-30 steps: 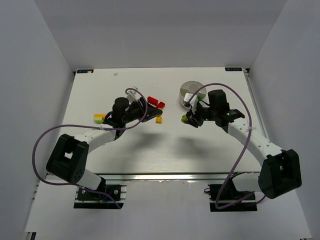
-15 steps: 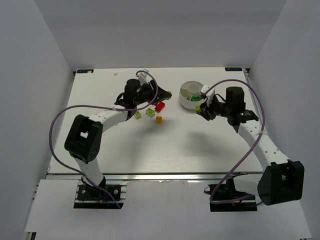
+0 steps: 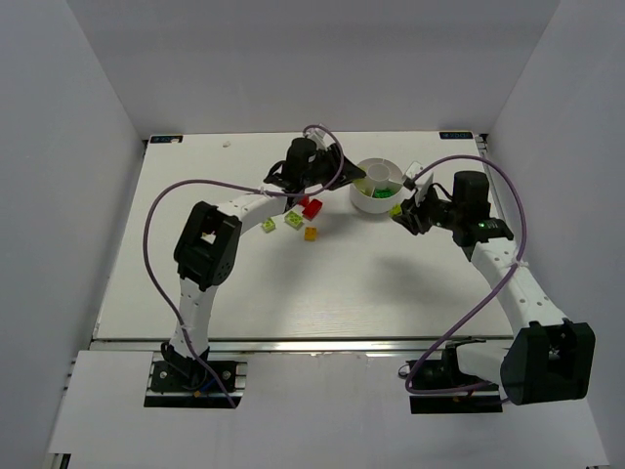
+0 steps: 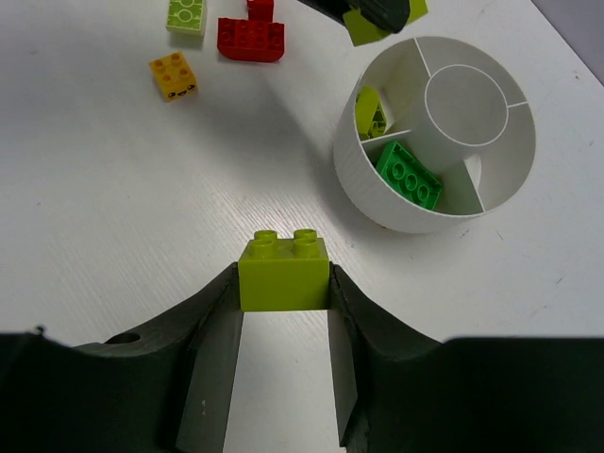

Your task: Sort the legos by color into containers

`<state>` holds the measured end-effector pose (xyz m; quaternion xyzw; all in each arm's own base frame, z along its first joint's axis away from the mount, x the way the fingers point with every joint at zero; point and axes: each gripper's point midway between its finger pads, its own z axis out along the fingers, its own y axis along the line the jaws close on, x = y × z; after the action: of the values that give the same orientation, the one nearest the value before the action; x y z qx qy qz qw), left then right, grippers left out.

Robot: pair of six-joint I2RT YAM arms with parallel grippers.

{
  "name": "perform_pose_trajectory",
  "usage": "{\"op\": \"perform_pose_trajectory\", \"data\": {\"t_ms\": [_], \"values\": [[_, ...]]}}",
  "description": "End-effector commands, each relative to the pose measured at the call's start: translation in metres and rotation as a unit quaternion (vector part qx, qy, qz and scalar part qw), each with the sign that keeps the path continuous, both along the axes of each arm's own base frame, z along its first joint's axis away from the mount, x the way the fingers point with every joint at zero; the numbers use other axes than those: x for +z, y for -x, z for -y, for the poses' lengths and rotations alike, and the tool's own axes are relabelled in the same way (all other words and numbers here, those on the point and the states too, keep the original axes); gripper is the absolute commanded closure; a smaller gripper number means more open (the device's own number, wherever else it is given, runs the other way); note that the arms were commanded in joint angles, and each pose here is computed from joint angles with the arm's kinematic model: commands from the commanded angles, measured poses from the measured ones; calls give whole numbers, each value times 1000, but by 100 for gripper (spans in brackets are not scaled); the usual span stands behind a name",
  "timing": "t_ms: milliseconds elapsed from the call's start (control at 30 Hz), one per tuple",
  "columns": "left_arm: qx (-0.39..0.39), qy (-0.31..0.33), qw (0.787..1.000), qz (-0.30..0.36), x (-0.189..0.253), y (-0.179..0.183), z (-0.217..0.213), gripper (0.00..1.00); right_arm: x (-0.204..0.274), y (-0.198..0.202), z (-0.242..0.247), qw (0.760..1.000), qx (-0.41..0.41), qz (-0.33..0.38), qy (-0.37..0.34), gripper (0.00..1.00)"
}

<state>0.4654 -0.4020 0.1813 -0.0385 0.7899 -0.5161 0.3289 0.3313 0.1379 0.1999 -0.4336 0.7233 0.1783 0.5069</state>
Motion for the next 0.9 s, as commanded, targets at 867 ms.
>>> {"op": "perform_pose_trajectory", "data": {"t_ms": [867], "values": [[25,-220,949,224,12,-26,24,82,3,4,-3,1000,7,-2,-27,100]]}}
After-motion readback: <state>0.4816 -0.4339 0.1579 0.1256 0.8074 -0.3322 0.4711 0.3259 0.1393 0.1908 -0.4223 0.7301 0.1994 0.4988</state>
